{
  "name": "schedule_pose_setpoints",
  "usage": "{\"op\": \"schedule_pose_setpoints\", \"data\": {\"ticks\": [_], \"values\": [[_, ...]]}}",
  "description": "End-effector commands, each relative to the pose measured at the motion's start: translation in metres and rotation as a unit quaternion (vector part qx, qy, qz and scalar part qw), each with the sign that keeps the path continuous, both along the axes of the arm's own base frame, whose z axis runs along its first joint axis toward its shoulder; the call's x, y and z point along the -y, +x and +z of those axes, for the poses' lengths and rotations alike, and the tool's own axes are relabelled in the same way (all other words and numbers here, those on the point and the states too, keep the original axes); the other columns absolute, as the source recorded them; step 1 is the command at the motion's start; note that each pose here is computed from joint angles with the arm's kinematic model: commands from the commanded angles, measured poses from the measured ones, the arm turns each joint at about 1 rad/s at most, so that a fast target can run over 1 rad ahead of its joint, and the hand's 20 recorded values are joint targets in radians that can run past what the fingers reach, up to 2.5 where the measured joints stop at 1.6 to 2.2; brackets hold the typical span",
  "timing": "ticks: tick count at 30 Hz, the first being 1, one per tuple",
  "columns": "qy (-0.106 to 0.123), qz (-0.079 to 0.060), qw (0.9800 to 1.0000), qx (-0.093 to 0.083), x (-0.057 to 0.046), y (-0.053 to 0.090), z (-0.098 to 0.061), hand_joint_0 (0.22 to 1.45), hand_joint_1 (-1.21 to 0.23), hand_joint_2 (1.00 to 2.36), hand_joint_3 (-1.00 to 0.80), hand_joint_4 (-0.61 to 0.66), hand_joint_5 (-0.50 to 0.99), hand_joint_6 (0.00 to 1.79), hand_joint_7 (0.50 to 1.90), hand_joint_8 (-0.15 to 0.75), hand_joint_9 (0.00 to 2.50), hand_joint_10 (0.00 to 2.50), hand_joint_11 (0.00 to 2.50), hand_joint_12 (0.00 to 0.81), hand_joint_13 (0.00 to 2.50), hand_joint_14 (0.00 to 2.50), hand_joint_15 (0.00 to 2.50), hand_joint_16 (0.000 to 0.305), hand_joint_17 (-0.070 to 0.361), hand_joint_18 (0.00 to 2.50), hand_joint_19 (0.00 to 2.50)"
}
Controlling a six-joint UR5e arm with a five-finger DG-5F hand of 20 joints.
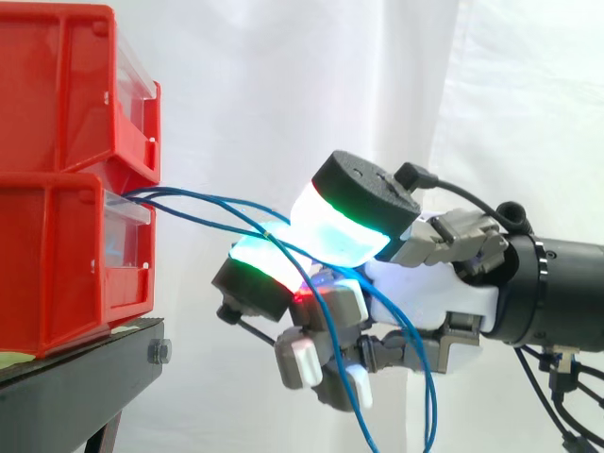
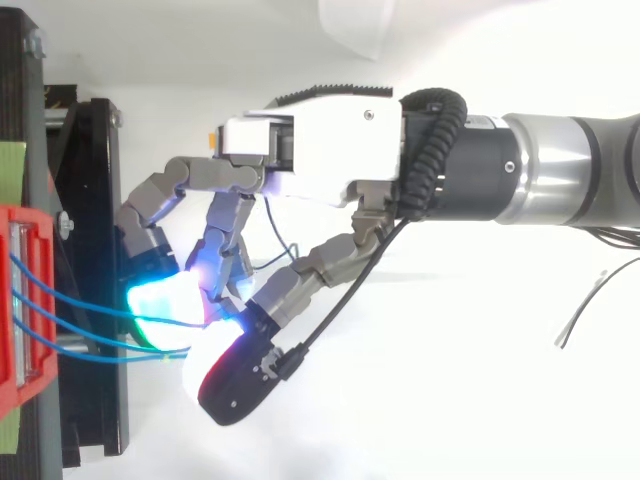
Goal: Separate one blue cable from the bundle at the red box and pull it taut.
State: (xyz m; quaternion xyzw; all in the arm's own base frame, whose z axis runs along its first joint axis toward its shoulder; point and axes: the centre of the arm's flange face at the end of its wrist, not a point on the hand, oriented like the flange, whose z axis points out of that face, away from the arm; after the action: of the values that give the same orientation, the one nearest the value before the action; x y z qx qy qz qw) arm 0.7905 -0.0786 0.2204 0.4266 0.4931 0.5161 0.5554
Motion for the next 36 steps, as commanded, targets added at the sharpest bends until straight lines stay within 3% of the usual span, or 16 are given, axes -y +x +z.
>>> {"op": "schedule_pose_setpoints", "data": {"ticks": [1,8,14,21,32,36], "values": [[-0.007,-0.001,0.9999,-0.007,-0.0001,-0.0041,0.0108,0.76,-0.97,1.00,-0.50,0.29,-0.17,0.87,1.25,0.413,1.08,0.01,1.06,0.400,1.04,0.02,0.59,0.054,0.122,1.15,0.73],[-0.007,-0.002,0.9999,-0.011,0.0001,-0.0045,0.0089,0.72,-0.94,1.00,-0.50,0.30,-0.17,0.87,1.25,0.409,1.11,0.01,1.05,0.394,1.04,0.02,0.59,0.054,0.122,1.15,0.74],[-0.007,0.000,0.9997,-0.025,-0.0032,-0.0066,0.0059,0.66,-0.87,1.00,-0.50,0.31,-0.16,0.86,1.25,0.412,1.14,0.01,1.06,0.398,1.05,0.02,0.60,0.054,0.121,1.14,0.75],[-0.007,0.000,0.9996,-0.026,-0.0032,-0.0069,0.0051,0.76,-0.98,1.00,-0.50,0.29,-0.17,0.87,1.27,0.409,1.11,0.01,1.06,0.397,1.05,0.02,0.59,0.054,0.121,1.16,0.70],[-0.003,0.002,0.9997,-0.025,-0.0056,-0.0063,0.0059,0.80,-0.98,1.00,-0.50,0.25,-0.21,0.89,1.17,0.378,0.95,0.01,1.02,0.400,0.92,0.02,0.56,0.055,0.124,1.07,0.67],[0.004,0.003,0.9997,-0.026,-0.0067,-0.0062,0.0074,0.81,-0.96,1.01,-0.35,0.23,-0.23,0.89,1.14,0.369,0.90,0.01,1.00,0.401,0.88,0.01,0.56,0.055,0.124,1.01,0.68]]}}
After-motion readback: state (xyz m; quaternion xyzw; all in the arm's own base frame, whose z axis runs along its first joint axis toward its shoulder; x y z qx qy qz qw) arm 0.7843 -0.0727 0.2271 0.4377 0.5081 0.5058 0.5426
